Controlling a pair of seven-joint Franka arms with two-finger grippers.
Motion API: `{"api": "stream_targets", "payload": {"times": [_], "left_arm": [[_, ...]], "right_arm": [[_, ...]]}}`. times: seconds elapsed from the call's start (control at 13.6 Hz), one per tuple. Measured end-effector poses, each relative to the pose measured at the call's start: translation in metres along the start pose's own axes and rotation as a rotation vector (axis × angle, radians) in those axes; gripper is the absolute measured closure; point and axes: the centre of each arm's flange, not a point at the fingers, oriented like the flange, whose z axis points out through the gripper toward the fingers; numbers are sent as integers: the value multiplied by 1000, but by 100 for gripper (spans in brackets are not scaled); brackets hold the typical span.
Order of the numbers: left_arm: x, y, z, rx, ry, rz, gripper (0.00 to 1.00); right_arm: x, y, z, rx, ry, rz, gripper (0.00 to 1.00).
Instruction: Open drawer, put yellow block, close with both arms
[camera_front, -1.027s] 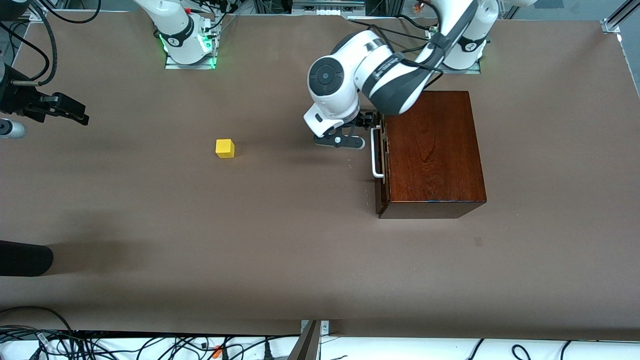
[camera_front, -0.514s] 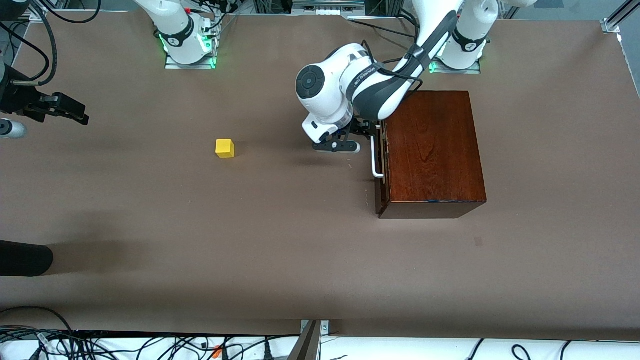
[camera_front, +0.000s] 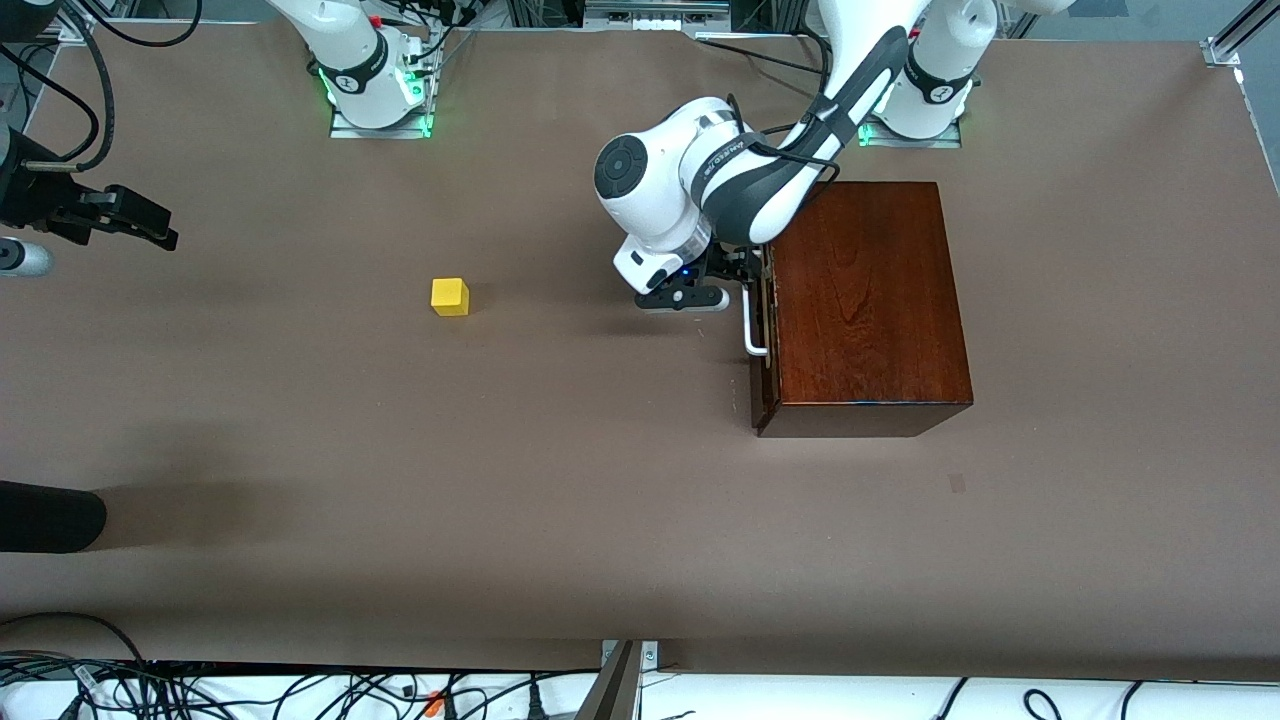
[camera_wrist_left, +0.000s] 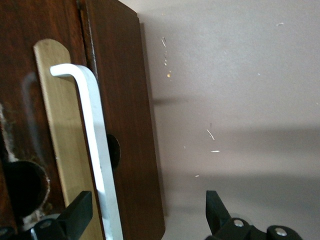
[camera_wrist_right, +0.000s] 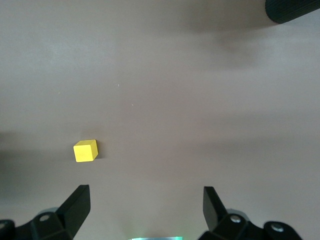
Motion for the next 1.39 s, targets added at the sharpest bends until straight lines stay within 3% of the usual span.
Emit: {"api": "stream_targets", "payload": {"times": [0.22,1.39], "left_arm": [[2,-2,4,25,26,-27,0],[3,11,25,-8,32,-85,0]], "right_arm": [[0,0,0,0,0,0,0],[0,0,0,0,0,0,0]]}}
